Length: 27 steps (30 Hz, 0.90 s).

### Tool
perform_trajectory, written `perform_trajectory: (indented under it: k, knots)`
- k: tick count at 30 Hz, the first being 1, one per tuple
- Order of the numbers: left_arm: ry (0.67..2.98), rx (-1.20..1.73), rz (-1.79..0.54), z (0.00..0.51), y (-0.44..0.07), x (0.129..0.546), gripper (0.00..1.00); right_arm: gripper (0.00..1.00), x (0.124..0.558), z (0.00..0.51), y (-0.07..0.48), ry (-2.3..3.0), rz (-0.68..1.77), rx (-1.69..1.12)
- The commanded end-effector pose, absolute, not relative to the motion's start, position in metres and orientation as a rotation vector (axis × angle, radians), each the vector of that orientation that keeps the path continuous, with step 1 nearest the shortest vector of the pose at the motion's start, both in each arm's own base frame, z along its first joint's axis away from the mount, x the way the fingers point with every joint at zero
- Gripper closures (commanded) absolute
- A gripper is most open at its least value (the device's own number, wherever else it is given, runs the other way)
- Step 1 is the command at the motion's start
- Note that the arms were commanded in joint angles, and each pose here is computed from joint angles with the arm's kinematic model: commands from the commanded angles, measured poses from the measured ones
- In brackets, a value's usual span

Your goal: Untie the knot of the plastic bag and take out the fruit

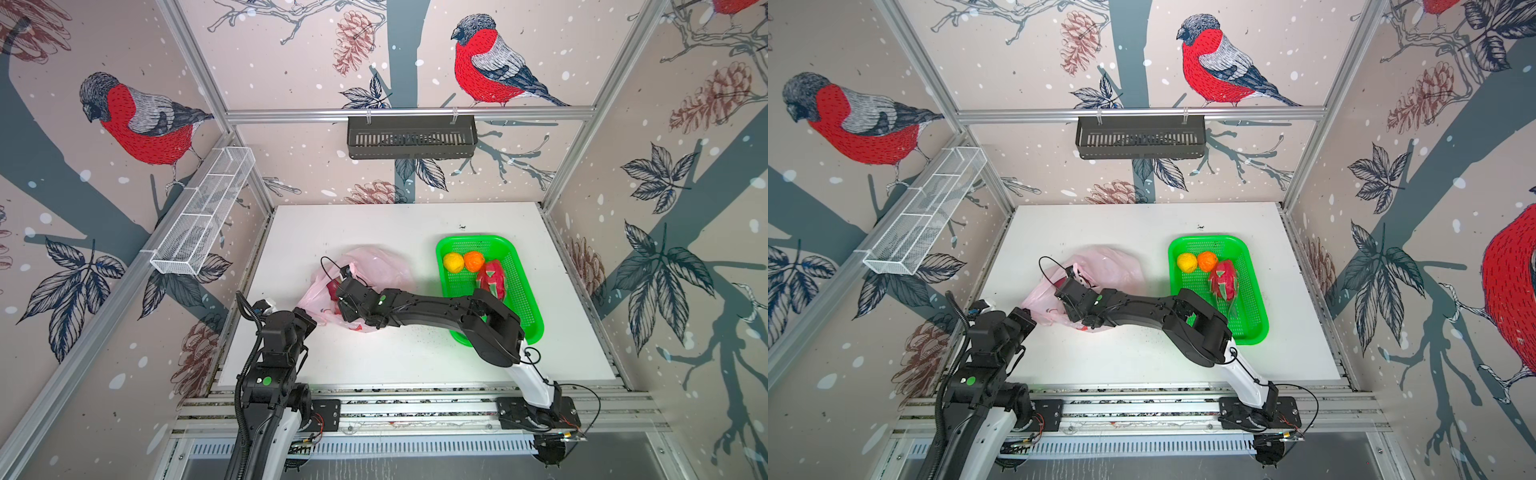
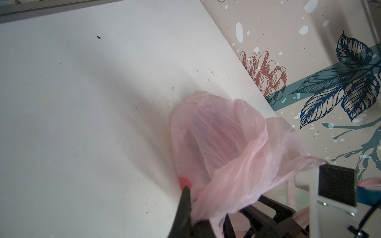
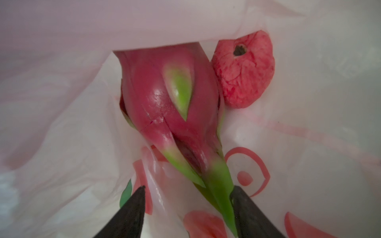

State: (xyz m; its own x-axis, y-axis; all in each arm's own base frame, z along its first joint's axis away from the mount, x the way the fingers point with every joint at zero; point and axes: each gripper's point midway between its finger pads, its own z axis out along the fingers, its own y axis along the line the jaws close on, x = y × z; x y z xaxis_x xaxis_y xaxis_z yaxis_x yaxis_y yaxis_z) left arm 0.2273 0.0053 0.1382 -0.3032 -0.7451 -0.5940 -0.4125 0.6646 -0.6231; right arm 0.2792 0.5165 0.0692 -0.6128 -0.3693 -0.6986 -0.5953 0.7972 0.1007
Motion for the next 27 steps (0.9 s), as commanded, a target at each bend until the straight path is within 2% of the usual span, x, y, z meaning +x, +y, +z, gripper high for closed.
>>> perform_trajectory:
  k: [1,10,27]
  knots:
    - [1.925,-0.877,-0.461,0.141,0.003,0.231,1.0,0.27,0.29,0.065,0.514,2.281,0.381,-0.714]
    - [1.936,-0.862,-0.489,0.137,-0.002,0.234,1.0,0.27,0.303,0.05,0.524,2.311,0.428,-0.752]
    - [1.879,-0.857,-0.439,0.138,0.007,0.251,1.0,0.75,0.28,0.064,0.519,2.334,0.5,-0.8]
